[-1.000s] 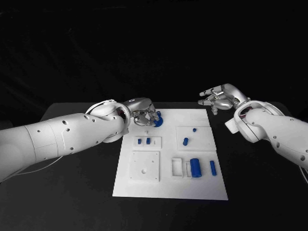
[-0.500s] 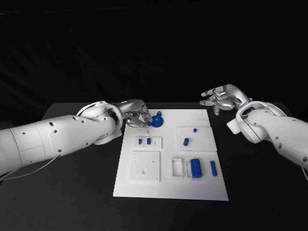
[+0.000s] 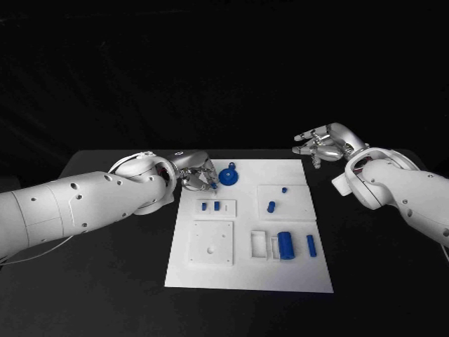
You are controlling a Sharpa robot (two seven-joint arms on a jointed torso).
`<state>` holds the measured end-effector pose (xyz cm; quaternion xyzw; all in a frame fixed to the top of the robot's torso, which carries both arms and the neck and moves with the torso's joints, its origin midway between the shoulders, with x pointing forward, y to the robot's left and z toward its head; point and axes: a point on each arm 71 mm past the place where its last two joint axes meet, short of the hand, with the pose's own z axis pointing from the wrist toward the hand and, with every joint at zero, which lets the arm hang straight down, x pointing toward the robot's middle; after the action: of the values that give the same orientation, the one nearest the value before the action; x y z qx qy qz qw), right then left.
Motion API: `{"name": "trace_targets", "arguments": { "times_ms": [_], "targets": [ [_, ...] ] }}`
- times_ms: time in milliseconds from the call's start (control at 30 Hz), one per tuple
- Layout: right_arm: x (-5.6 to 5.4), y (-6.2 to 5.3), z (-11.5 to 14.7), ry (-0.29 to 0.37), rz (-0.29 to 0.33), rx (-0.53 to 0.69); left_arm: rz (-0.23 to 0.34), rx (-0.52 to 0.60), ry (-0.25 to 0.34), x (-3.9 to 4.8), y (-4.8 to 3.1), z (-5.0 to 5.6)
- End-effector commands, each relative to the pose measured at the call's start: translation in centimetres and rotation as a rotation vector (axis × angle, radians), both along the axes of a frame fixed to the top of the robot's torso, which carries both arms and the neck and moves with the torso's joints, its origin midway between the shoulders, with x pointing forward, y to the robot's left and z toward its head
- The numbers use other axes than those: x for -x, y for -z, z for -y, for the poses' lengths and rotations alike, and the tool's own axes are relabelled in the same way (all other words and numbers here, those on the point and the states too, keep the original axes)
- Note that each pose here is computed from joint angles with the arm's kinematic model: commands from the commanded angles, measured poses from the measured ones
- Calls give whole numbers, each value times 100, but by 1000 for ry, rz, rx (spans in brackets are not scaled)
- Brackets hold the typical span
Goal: Assemble the parts on the task board
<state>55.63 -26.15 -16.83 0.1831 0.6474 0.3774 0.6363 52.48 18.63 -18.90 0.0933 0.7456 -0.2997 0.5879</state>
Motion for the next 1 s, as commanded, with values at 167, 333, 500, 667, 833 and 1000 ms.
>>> {"name": "trace_targets", "arguments": {
  "times_ms": [167,333,500,667,833,1000],
  "targets": [
    [4,-6,-6,-9,7,-2,-15,-43,28,23,84,12],
    [4,-5,-6,-9,6,-5,-21,-46,31,25,105,26],
    [4,-5,-4,-9,5,-6,-29,-52,30,24,117,30],
    [4,-4,-3,-9,5,-6,-32,-56,25,17,123,19],
    [5,-3,-2,-9,5,-7,-31,-59,21,9,125,9],
    [6,-3,4,-8,5,-6,-33,-62,19,3,128,6]
  ]
}}
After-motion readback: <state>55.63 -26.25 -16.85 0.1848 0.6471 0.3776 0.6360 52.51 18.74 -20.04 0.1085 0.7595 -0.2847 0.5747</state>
